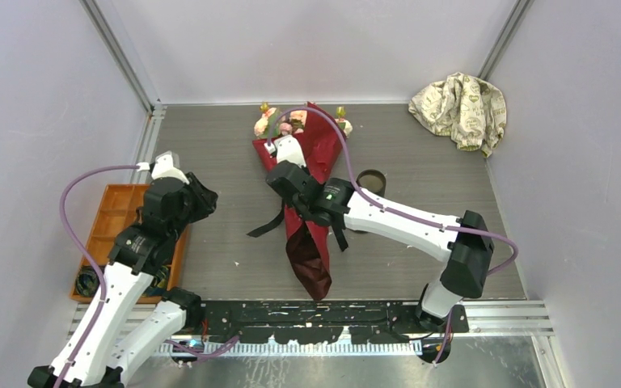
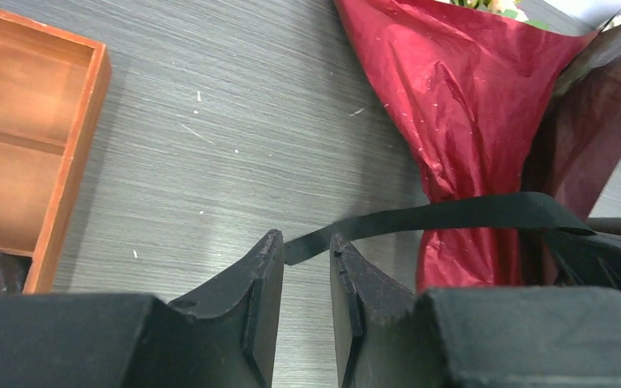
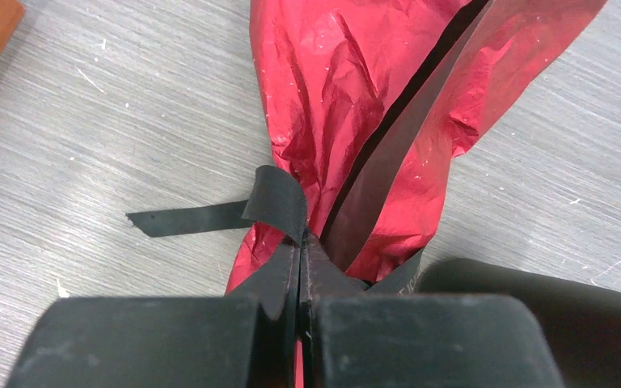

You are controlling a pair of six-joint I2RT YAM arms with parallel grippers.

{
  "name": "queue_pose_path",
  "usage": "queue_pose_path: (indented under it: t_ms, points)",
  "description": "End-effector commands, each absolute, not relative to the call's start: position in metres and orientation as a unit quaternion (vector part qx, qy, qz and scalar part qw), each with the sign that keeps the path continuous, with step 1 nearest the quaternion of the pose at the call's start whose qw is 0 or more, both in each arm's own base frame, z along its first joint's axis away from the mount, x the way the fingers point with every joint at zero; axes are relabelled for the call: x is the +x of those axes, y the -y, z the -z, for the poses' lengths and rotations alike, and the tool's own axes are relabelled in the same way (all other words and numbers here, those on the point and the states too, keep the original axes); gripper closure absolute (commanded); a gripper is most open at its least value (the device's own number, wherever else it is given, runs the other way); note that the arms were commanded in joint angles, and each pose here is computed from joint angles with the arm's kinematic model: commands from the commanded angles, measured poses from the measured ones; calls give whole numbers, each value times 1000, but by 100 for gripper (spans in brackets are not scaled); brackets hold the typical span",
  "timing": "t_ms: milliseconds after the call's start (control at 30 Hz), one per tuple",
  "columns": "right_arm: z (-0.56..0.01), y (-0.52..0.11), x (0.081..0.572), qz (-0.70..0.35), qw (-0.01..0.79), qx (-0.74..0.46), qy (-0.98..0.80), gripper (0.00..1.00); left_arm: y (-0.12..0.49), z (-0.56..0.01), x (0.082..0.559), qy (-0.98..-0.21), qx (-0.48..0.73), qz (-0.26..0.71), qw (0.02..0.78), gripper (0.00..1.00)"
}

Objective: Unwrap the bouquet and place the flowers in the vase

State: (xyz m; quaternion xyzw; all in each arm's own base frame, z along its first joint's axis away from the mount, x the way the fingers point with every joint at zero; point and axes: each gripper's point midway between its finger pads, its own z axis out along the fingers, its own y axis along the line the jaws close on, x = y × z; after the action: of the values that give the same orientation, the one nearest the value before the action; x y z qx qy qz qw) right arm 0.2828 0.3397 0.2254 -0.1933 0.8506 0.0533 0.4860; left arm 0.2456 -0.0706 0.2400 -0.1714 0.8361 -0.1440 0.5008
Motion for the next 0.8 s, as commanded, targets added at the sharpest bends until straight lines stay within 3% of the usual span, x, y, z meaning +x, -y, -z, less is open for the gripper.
queue_pose_path:
  t_ms: [0, 767]
  points:
    - [-238, -347, 287, -87, 504, -168, -843, 96, 85, -254, 256, -822, -146, 178, 521, 71]
    - [-179, -383, 310, -93, 435, -197, -874, 84, 84, -238, 260, -834, -136, 160, 511, 72]
